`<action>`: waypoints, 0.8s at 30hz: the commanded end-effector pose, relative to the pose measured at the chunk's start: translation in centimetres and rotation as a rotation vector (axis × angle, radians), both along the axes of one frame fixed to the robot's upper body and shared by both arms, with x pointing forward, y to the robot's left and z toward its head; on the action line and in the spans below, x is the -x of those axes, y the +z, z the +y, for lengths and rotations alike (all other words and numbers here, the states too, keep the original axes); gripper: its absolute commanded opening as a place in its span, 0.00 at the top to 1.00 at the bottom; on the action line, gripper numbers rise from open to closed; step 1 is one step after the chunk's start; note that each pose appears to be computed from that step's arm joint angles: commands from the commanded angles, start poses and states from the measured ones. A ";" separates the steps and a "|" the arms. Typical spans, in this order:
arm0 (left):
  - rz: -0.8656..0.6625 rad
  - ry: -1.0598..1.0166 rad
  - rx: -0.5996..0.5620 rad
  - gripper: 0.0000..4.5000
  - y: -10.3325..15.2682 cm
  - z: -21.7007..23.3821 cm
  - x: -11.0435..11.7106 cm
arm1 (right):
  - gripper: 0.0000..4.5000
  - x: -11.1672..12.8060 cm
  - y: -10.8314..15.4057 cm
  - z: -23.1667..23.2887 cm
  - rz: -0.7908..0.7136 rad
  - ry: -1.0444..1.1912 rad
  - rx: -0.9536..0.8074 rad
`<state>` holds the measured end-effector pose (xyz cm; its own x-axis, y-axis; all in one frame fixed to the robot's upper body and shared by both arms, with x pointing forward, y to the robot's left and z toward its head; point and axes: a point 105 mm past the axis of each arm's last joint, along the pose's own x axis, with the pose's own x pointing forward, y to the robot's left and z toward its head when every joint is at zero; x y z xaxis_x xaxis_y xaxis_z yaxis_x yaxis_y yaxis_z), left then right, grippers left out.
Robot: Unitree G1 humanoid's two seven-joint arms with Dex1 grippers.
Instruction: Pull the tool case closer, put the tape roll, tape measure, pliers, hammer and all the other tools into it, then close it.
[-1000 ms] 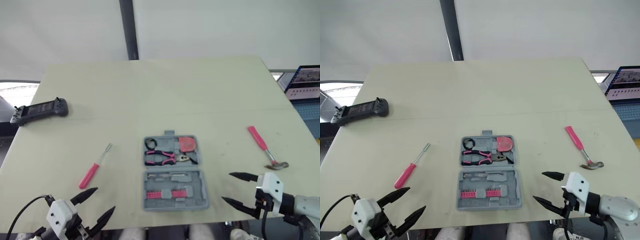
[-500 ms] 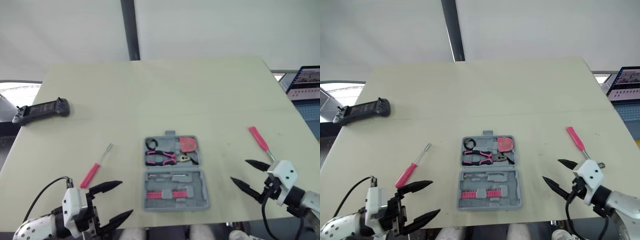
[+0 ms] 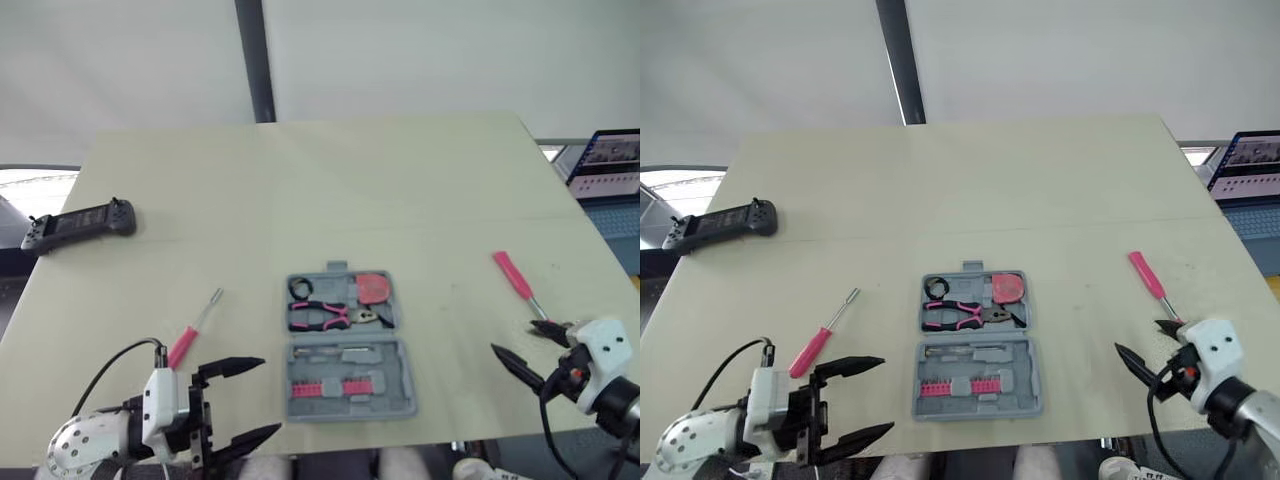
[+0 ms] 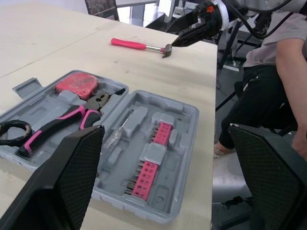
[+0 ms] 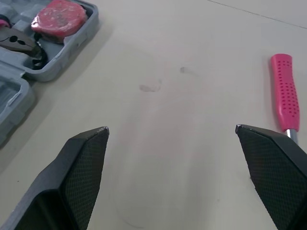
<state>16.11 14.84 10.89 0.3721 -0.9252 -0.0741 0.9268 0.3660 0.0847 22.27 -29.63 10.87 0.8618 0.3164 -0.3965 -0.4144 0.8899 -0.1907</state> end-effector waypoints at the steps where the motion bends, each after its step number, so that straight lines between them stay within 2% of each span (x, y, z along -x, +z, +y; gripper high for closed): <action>1: -0.017 0.004 0.006 0.01 0.3 -0.5 -0.5 | 0.00 -1.8 1.0 -2.3 0.006 -0.090 0.003; 12: -0.017 0.017 0.008 0.01 0.9 -1.8 -1.0 | 0.00 -7.0 0.8 -5.6 0.151 -0.240 0.020; 16: -0.014 0.029 0.007 0.01 0.8 -1.9 -0.9 | 0.00 -8.0 0.6 -6.2 0.200 -0.279 -0.005; 19: -0.012 0.037 0.006 0.00 0.7 -2.0 -0.8 | 0.20 -8.2 0.5 -7.0 0.217 -0.304 0.018; 20: -0.011 0.040 0.006 0.00 0.7 -2.0 -0.8 | 0.29 -8.2 0.4 -7.0 0.225 -0.301 0.016; 21: -0.009 0.042 0.005 0.00 0.5 -1.9 -0.8 | 0.44 -8.3 0.3 -7.0 0.230 -0.297 0.019; 22: -0.006 0.044 0.005 0.00 0.4 -1.8 -0.7 | 0.50 -8.3 0.2 -7.1 0.239 -0.295 0.020; 24: -0.002 0.048 0.003 0.00 0.0 -1.7 -0.5 | 0.50 -8.3 0.0 -7.5 0.248 -0.302 0.029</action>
